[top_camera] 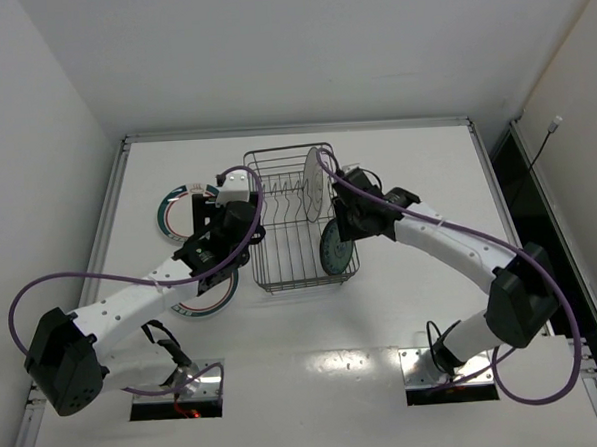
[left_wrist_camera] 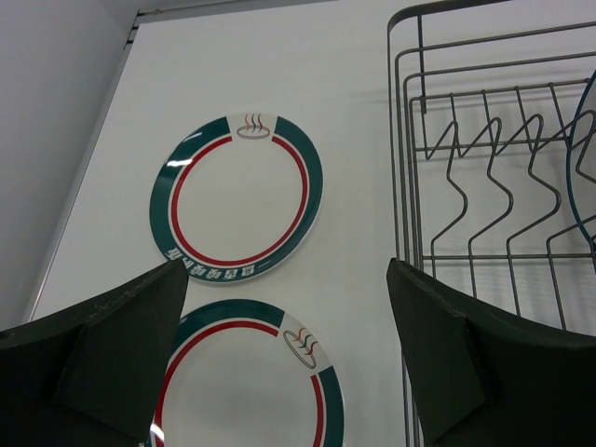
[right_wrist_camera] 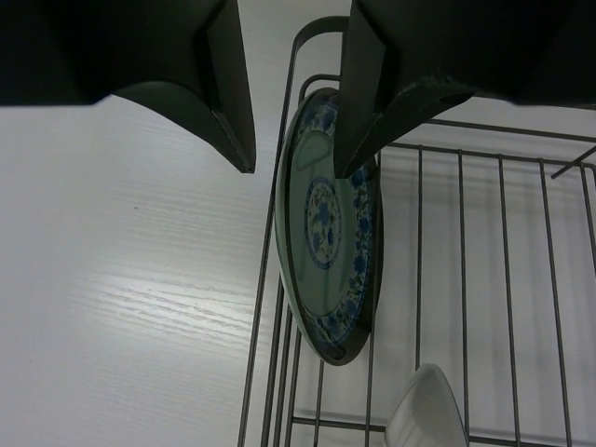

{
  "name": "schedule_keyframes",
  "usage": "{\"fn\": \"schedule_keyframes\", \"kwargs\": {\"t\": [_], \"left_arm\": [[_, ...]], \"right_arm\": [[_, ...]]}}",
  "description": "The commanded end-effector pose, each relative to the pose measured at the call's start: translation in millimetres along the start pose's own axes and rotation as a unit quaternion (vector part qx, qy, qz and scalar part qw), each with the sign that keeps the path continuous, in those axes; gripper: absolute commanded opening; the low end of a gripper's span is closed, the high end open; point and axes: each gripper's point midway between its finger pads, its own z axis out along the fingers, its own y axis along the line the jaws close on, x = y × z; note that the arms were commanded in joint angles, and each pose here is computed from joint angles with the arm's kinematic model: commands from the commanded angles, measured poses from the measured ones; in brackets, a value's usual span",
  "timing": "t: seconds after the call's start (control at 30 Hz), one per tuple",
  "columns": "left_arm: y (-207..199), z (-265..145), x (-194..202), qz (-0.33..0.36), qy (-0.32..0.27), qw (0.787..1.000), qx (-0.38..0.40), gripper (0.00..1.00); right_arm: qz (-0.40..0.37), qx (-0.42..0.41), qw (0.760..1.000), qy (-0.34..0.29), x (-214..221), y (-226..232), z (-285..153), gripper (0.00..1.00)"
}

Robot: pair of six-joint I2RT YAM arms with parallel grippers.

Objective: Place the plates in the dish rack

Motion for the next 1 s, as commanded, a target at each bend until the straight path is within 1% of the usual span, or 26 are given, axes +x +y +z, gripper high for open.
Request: {"fn": "schedule_keyframes", "kwargs": {"t": [0.0, 0.03, 0.1, 0.13, 0.17, 0.27, 0.33, 0.37, 0.57, 0.63, 0.67, 0.73, 0.77, 0.97], "left_arm": [[1.9, 0.7, -20.3, -0.03, -0.019, 0.999, -0.009, 0.86], [1.9, 0.7, -20.3, -0.03, -0.019, 0.999, -0.009, 0.86], [1.9, 0.7, -20.3, -0.03, -0.019, 0.999, -0.009, 0.86], [1.9, 0.7, -20.3, -0.03, -0.019, 0.999, -0.009, 0.86], [1.9, 0.7, -20.3, -0.03, -0.019, 0.999, -0.009, 0.86], [1.9, 0.7, -20.3, -0.03, -0.019, 0.999, -0.009, 0.86], [1.9, 0.7, -20.3, -0.03, -0.019, 0.999, -0.009, 0.86], [1.9, 0.7, -20.3, -0.03, -0.019, 0.999, -0.009, 0.86], [1.9, 0.7, -20.3, -0.03, -0.019, 0.999, -0.009, 0.86], [1.9, 0.7, -20.3, -0.03, -0.019, 0.999, -0.009, 0.86], [1.9, 0.7, -20.3, -0.03, -0.019, 0.999, -0.009, 0.86], [1.9, 0.7, -20.3, -0.03, -0.019, 0.999, -0.009, 0.86], [1.9, 0.7, -20.3, -0.03, -0.019, 0.999, -0.009, 0.86], [1.9, 0.7, -20.3, -0.03, -0.019, 0.999, -0.009, 0.86]], "right_arm": [[0.008, -0.007, 1.0, 0.001, -0.7, 6.0, 9.8, 0.36], [0.008, -0.007, 1.0, 0.001, -0.7, 6.0, 9.8, 0.36], [0.007, -0.005, 1.0, 0.005, 1.2, 6.0, 12.3, 0.31], [0.007, -0.001, 1.0, 0.003, 0.6, 4.5, 12.5, 0.28], [0.008, -0.002, 1.0, -0.001, -3.1, 5.6, 11.2, 0.21], [0.002, 0.009, 1.0, 0.002, -2.2, 4.4, 10.9, 0.09], [0.005, 0.009, 1.0, -0.008, -10.0, 5.2, 8.3, 0.06], [0.003, 0.017, 1.0, -0.005, -8.1, 2.2, 7.9, 0.02], [0.006, 0.045, 0.999, -0.029, -29.3, -7.4, -9.2, 0.0], [0.008, 0.06, 0.997, -0.051, -43.1, -11.2, -21.6, 0.0], [0.015, 0.062, 0.995, -0.072, -57.6, -11.4, -30.7, 0.0], [0.018, 0.084, 0.992, -0.088, -68.6, -19.1, -39.1, 0.0], [0.026, 0.083, 0.99, -0.107, -83.1, -17.8, -47.6, 0.0], [0.011, 0.113, 0.985, -0.13, -120.1, -15.9, -46.7, 0.0]]}}
